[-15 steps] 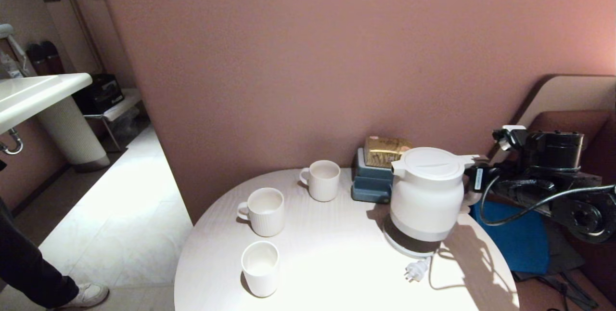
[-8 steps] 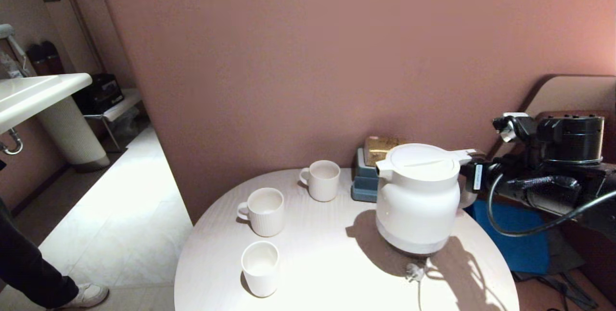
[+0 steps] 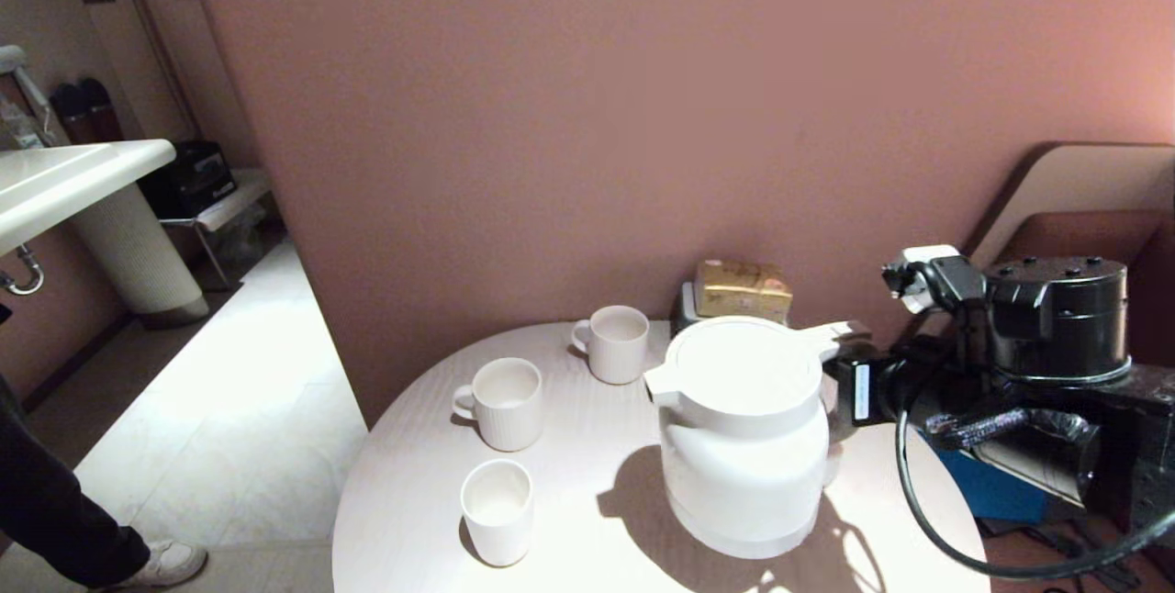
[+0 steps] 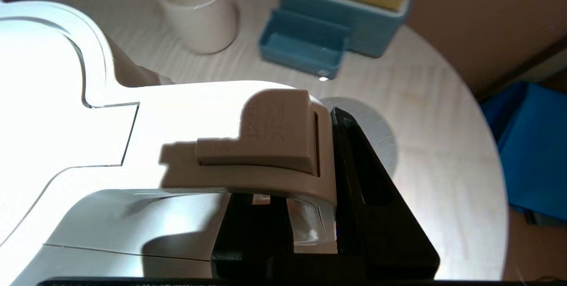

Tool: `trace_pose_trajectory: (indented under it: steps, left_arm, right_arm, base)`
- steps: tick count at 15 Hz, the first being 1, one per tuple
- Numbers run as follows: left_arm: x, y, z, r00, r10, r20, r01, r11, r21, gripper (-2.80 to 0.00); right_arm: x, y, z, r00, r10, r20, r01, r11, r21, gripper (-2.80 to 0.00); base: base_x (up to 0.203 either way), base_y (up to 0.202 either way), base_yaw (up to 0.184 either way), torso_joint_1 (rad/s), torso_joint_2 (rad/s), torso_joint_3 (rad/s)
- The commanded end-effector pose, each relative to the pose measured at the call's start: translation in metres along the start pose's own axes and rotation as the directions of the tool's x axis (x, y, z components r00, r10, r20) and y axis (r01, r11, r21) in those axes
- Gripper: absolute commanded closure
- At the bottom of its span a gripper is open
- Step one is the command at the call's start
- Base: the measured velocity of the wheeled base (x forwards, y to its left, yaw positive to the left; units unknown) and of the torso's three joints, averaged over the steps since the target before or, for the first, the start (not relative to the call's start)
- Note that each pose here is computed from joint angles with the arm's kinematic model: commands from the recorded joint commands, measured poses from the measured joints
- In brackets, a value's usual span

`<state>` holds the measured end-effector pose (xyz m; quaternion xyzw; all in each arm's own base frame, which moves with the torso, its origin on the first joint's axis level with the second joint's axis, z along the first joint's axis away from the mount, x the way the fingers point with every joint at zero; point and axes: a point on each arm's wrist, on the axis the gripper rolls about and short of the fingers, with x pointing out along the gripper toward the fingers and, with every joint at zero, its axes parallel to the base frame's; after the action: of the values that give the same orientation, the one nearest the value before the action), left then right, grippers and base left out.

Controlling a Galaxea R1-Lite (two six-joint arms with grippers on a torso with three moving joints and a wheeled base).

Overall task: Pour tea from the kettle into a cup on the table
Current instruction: Pour water into the cup

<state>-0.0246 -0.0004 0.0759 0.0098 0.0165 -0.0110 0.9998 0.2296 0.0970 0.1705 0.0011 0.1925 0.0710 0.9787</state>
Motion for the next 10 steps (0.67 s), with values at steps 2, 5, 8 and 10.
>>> trace_pose_trajectory:
  steps: [2,5,8,10]
  left_arm:
    - [0.0,0.0,0.0,1.0,0.0,-0.002,0.0,1.0,0.0,0.0]
    - [0.0,0.0,0.0,1.0,0.0,-0.002,0.0,1.0,0.0,0.0]
    - [0.0,0.0,0.0,1.0,0.0,-0.001,0.0,1.0,0.0,0.0]
    - [0.0,0.0,0.0,1.0,0.0,-0.002,0.0,1.0,0.0,0.0]
  right_arm:
    - [0.003,0.017,-0.009,0.999,0.027,-0.028,-0.028,0.999,-0.023,0.0]
    - [0.013,0.03,-0.016,0.999,0.033,-0.032,-0.034,0.999,-0.042,0.0]
    - [0.015,0.043,-0.021,0.997,0.06,-0.046,-0.063,0.996,-0.067,0.0]
    - [0.022,0.051,-0.027,0.997,0.05,-0.066,-0.055,0.995,-0.087,0.0]
  base:
    - [0.0,0.0,0.0,0.0,0.0,0.0]
    - [0.0,0.0,0.0,0.0,0.0,0.0]
    - [0.0,0.0,0.0,0.0,0.0,0.0]
    - [0.0,0.0,0.0,0.0,0.0,0.0]
